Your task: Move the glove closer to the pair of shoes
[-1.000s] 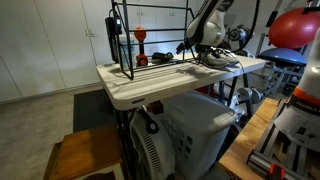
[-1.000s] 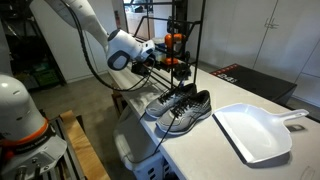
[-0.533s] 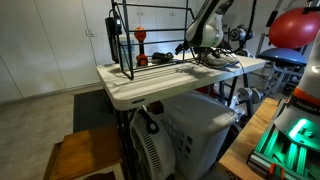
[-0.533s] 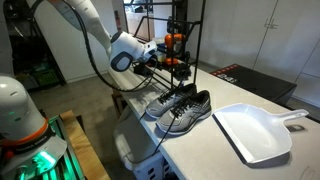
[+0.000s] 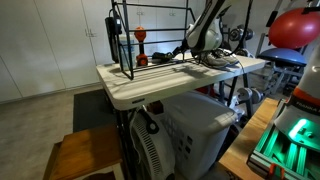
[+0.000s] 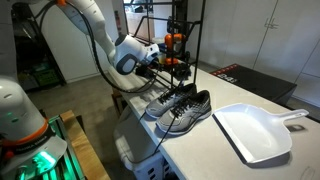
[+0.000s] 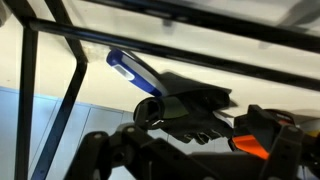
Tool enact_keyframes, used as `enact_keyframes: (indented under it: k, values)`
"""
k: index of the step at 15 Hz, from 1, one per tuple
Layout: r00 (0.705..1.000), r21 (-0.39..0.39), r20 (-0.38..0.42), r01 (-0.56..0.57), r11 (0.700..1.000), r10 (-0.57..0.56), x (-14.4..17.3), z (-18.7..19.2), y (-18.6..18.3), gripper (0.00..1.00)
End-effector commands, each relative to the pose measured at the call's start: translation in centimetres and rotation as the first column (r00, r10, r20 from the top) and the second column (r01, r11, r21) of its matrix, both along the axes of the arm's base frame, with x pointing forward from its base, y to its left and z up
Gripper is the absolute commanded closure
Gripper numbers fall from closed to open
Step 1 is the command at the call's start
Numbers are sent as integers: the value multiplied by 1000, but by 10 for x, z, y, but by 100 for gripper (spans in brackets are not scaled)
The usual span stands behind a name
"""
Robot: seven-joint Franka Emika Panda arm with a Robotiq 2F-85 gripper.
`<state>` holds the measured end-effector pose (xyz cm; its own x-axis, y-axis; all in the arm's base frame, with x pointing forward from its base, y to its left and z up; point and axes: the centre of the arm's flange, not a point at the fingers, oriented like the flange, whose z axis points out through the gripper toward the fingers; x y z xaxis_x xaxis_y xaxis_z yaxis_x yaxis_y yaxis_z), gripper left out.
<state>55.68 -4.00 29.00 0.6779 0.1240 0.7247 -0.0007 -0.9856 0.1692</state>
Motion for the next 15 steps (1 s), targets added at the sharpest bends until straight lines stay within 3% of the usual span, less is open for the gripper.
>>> enact_keyframes:
  k: [1,10,15]
  values:
    - [999,27,32,-12,1000,11,15,-20,-14,0]
    - [980,11,200,-10,1000,8,36,-27,-21,0]
    - [981,42,192,21,999,-28,47,-30,-25,0]
